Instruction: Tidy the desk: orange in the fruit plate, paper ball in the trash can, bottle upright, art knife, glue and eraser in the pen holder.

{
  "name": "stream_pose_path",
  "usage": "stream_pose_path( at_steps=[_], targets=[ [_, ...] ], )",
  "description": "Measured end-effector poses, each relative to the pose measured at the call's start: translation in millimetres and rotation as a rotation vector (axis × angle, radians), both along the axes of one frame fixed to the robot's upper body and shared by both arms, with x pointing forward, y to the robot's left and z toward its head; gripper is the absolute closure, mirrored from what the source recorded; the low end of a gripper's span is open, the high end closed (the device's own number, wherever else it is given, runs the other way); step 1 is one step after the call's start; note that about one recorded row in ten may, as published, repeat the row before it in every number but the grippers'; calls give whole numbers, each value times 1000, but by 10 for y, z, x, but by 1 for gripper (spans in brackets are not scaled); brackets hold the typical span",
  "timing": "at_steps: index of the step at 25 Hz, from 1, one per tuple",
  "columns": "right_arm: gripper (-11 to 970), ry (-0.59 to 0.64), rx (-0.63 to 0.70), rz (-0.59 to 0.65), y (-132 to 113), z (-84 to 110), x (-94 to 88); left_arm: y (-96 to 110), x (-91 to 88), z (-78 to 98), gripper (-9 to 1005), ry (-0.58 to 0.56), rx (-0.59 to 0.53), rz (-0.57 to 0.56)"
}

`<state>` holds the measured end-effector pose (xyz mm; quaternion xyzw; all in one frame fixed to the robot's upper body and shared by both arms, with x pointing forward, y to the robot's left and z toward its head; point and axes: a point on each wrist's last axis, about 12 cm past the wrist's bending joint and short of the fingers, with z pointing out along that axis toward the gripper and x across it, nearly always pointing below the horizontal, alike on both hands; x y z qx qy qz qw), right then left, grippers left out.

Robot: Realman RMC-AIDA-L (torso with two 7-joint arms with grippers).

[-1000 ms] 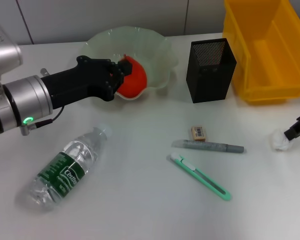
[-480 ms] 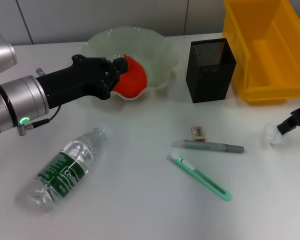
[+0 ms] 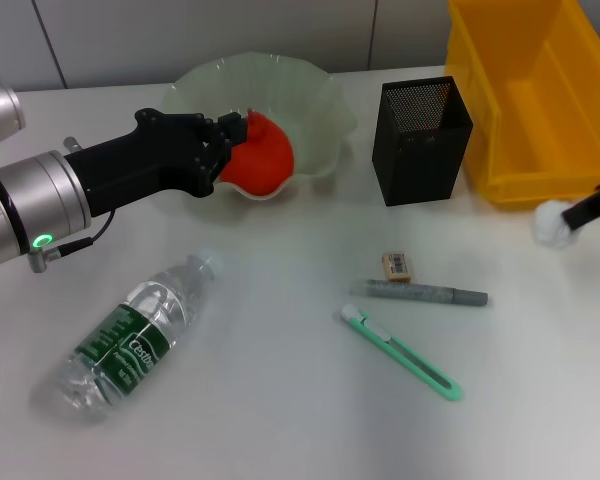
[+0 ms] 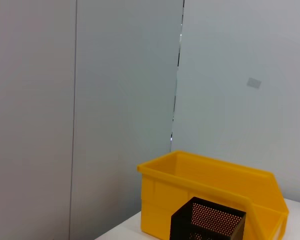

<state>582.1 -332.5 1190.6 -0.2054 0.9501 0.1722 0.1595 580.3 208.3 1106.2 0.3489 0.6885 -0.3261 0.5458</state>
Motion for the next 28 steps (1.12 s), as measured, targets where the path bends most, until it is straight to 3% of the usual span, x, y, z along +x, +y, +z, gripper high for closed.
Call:
stream_pose_path(
  at_steps=[11, 28],
  targets=[
    [868, -96, -16, -107, -400, 347, 34, -2, -1, 2, 941, -1, -2, 0],
    [868, -206, -47, -122, -436, 377, 473, 0, -9, -8, 935, 3, -3, 1]
  ],
)
